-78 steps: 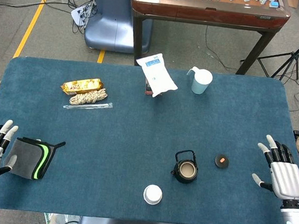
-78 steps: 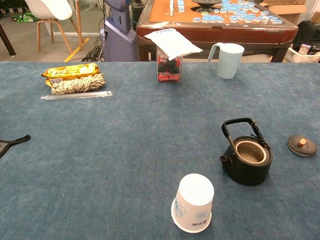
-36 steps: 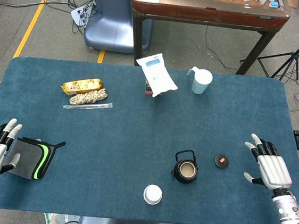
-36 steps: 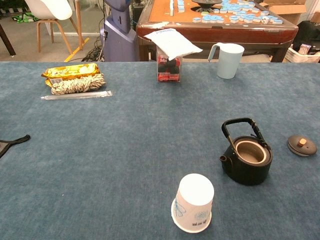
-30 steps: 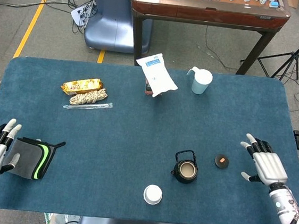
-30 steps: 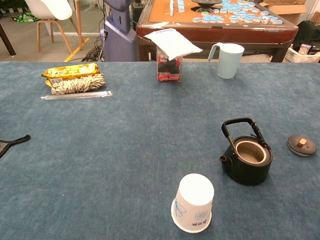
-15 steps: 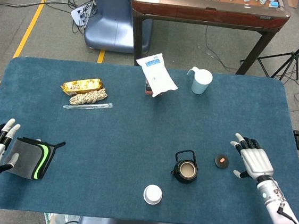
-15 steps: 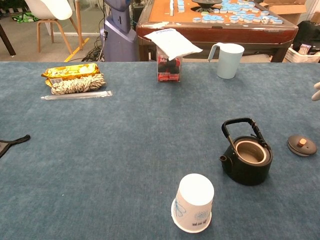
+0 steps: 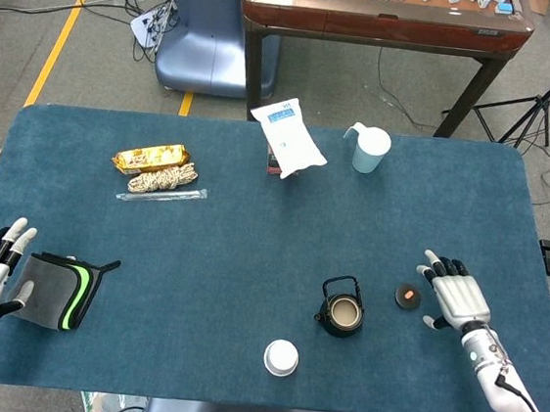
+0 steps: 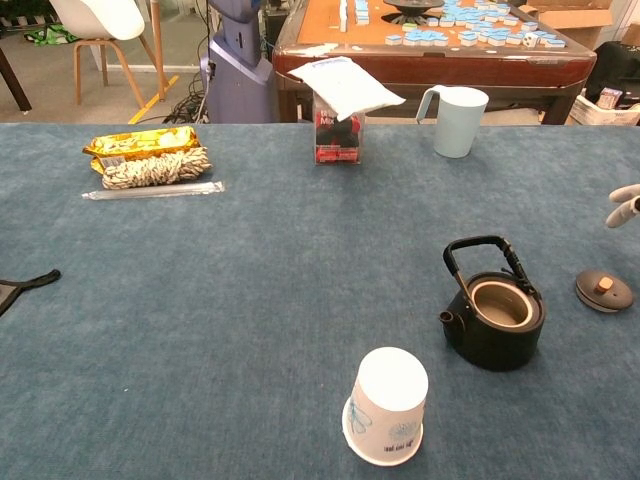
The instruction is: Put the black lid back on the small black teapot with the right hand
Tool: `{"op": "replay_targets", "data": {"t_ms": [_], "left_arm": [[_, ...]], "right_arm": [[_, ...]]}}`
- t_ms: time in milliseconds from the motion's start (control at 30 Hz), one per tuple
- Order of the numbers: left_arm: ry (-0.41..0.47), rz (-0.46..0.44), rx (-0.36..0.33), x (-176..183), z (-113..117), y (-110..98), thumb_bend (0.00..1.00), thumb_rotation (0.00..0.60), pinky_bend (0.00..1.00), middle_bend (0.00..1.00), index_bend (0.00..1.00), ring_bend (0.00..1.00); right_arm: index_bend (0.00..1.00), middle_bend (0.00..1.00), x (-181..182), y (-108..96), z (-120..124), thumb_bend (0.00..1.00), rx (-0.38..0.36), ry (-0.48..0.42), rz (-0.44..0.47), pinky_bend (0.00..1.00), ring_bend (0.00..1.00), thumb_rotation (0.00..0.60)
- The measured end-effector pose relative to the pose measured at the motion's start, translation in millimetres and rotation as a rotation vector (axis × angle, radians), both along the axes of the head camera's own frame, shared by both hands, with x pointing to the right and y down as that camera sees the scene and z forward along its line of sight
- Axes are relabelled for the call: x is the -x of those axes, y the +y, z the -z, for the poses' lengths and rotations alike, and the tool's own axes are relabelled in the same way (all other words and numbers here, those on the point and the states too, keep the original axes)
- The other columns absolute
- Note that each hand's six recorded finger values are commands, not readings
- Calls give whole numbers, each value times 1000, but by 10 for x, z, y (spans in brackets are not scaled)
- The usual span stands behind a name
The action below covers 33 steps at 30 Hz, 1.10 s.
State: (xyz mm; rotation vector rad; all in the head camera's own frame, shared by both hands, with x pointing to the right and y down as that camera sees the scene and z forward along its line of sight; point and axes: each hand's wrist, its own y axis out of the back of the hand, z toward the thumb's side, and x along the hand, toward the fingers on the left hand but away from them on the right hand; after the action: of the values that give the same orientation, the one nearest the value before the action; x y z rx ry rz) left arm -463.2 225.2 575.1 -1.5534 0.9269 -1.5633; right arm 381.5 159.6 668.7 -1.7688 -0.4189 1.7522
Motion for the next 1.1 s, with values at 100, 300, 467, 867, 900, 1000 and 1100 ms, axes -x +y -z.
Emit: {"op": "replay_targets", "data": {"t_ms": [100,300,467,867,900,1000,1100], "left_arm": [[-1,2,2,8,-7,0,386,600,0,0,0,0],[-2,4,6,28,-24,3,386,600,0,0,0,0],[-1,6,9,43,-36,4,386,600,0,0,0,0],[3,15,13,105,-54,32,386,600,0,0,0,0],[3,16,14,109,-56,32,386,600,0,0,0,0],[4,16,15,114,-62,29,386,600,0,0,0,0],[3,15,16,119,-65,30,386,600,0,0,0,0]], "right_arm": [[187,0,1,16,-32,206,7,1,1,0,0,600],[193,0,14,37,-110,207,20,4,2,0,0,600],[223,0,32,39,-181,207,35,6,9,0,0,600],[243,0,76,40,-339,207,63,9,13,0,0,600],[243,0,80,37,-345,207,63,9,13,0,0,600],[244,0,92,28,-361,207,65,9,15,0,0,600],[244,0,98,21,-380,206,69,10,15,0,0,600]]}}
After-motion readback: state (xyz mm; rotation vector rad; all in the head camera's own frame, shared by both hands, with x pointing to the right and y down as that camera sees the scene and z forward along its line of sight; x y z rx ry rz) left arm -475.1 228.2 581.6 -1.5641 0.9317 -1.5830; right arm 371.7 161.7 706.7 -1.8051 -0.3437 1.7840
